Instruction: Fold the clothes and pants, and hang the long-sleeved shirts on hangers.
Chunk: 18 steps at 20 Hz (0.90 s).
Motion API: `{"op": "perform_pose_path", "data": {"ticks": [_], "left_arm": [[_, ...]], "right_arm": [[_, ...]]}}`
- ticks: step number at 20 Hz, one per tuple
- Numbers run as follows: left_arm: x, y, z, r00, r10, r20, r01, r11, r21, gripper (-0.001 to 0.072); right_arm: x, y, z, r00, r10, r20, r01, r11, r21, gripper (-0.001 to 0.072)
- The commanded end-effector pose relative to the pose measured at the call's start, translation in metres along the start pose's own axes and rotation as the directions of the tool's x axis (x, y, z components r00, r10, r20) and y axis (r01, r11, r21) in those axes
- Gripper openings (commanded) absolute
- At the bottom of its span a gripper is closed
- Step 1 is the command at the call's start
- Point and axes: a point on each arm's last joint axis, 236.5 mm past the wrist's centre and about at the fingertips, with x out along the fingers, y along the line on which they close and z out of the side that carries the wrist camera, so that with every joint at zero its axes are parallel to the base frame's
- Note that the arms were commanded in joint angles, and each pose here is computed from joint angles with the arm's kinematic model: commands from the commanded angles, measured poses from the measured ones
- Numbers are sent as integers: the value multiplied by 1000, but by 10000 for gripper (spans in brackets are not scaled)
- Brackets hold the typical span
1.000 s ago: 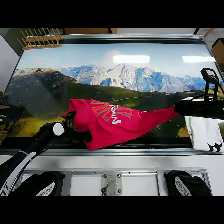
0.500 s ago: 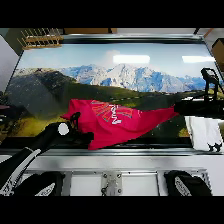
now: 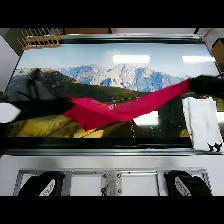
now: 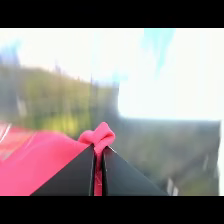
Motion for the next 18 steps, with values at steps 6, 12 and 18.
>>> {"op": "perform_pose_path", "data": {"ticks": [6,12,18], "left_arm": [[-248,-135,98,753,-270,600,97,948,304,11],[-360,-189,92,559,-406,723,86,895,437,11],[-411,-211,71,484,-462,743,90,871,483,10]], "right_arm": [[-150,42,154,854,45,519,11,995,-103,15],[-231,58,170,755,56,654,51,988,-143,15],[-255,49,147,768,-5,640,95,990,-106,14]]}}
